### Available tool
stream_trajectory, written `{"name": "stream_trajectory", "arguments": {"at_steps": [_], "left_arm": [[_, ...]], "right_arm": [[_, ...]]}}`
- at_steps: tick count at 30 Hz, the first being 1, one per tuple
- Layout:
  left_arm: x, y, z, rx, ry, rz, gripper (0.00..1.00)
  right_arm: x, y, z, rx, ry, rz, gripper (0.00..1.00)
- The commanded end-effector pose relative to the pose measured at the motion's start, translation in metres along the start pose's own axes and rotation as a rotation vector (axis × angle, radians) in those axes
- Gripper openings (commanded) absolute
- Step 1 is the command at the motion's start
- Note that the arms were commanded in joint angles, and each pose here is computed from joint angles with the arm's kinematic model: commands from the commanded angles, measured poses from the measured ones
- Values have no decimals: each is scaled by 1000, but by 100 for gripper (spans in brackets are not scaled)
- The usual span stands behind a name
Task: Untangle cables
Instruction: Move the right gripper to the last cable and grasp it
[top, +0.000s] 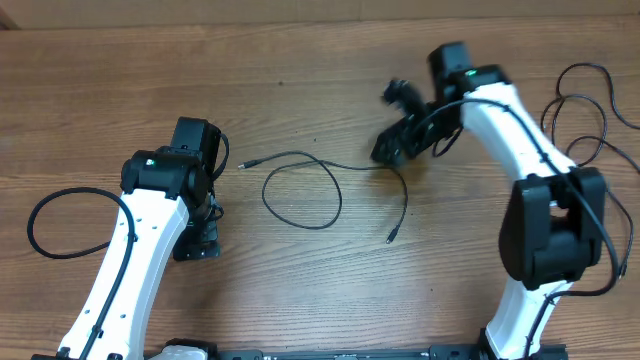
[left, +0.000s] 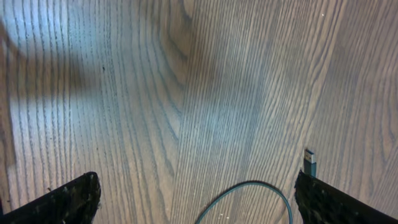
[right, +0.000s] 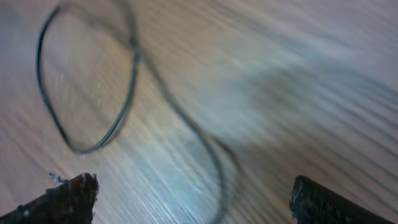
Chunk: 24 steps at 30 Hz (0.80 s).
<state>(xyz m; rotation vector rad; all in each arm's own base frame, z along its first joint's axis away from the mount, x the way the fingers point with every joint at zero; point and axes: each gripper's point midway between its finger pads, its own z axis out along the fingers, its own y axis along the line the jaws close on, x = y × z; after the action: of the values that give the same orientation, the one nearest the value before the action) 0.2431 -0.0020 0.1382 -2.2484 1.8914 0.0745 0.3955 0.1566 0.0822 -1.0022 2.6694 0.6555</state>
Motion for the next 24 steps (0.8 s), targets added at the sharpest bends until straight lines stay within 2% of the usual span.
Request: {"name": "stream_trajectory", "arguments": {"at_steps": [1, 8, 12, 24], "left_arm": [[-5, -4, -8, 34, -8, -3, 100], [-5, -4, -8, 34, -8, -3, 100], [-5, -4, -8, 34, -8, -3, 100], [-5, -4, -8, 34, -8, -3, 100]], "right_arm": [[5, 24, 22, -34, 38, -207, 98], [-10, 61, 48, -52, 28, -349, 96], [-33, 87, 68, -41, -42, -472, 94], [-44, 125, 101, -69, -63, -591, 95]]}}
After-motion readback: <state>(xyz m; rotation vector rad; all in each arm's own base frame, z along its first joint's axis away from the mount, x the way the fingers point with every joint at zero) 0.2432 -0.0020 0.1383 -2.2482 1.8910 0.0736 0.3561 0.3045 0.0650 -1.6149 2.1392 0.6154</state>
